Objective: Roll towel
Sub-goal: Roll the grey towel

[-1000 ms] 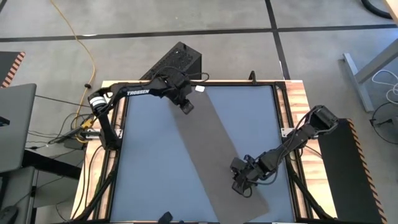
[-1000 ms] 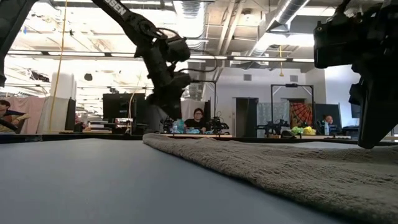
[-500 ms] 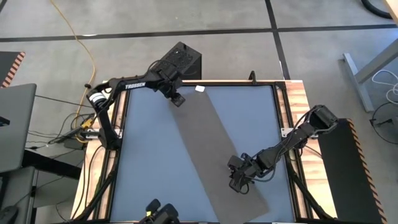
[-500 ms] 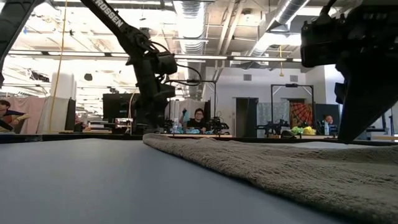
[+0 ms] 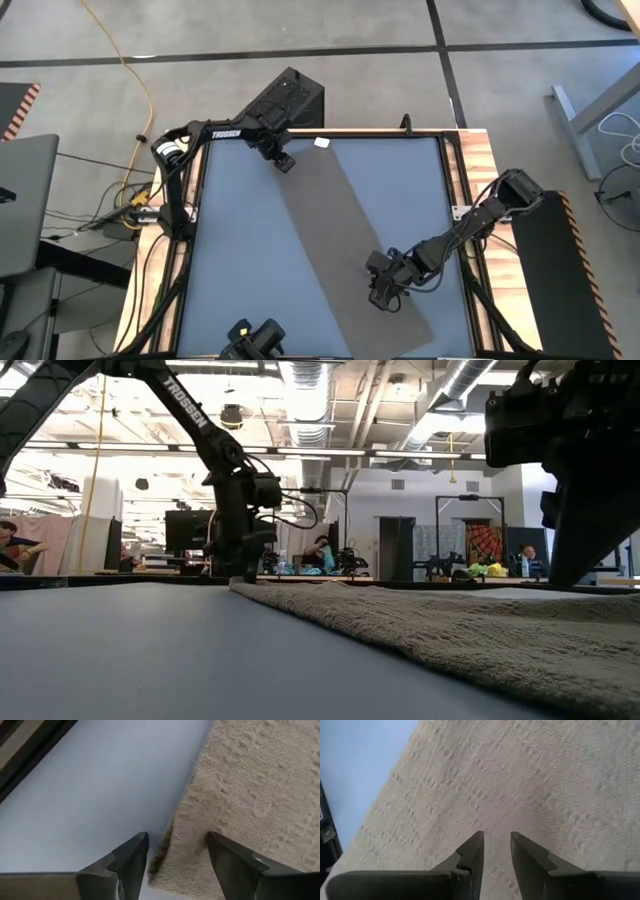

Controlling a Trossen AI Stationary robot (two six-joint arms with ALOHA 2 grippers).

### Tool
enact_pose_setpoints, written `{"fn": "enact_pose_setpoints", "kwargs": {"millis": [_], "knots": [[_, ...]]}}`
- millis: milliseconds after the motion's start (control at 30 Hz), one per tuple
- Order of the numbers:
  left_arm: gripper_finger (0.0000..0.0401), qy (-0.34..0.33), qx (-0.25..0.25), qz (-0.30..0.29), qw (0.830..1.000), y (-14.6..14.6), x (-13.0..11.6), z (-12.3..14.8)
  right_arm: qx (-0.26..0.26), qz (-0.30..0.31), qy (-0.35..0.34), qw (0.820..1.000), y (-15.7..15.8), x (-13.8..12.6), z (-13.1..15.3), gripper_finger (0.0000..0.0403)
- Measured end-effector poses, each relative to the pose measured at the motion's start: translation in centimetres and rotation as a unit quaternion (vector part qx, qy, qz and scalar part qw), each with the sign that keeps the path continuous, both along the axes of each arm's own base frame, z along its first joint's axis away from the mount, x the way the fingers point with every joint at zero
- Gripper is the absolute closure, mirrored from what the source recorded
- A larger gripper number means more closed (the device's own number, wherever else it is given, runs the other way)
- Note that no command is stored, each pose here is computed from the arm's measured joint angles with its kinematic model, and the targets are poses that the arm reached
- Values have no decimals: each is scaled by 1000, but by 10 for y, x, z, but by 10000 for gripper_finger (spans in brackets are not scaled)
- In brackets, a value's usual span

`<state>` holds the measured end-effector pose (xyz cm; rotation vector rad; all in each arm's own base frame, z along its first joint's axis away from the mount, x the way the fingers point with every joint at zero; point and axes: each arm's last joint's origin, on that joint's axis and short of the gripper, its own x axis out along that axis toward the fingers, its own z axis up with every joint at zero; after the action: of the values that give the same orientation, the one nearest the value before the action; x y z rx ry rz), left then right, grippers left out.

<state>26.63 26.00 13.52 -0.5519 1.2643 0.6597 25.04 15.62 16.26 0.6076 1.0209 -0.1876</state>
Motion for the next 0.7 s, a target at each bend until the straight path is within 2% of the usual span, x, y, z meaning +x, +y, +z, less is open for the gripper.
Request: {"fn": "enact_pose_setpoints", "kwargs": {"millis": [100,300,333,567,700], "knots": [[239,23,4,-11,1000,-1,-2,-2,6,5,5,1000,0,0,0,281],[374,39,4,-28,999,-1,-4,-3,2,8,5,1000,-2,1,0,281],[387,41,5,-28,999,-1,-5,-3,2,8,5,1000,-3,1,0,281],[398,51,19,-31,998,-5,-9,10,7,15,10,1000,-10,6,0,281],[400,101,50,-32,993,-10,-19,26,-5,27,8,1000,-20,11,0,281]]}}
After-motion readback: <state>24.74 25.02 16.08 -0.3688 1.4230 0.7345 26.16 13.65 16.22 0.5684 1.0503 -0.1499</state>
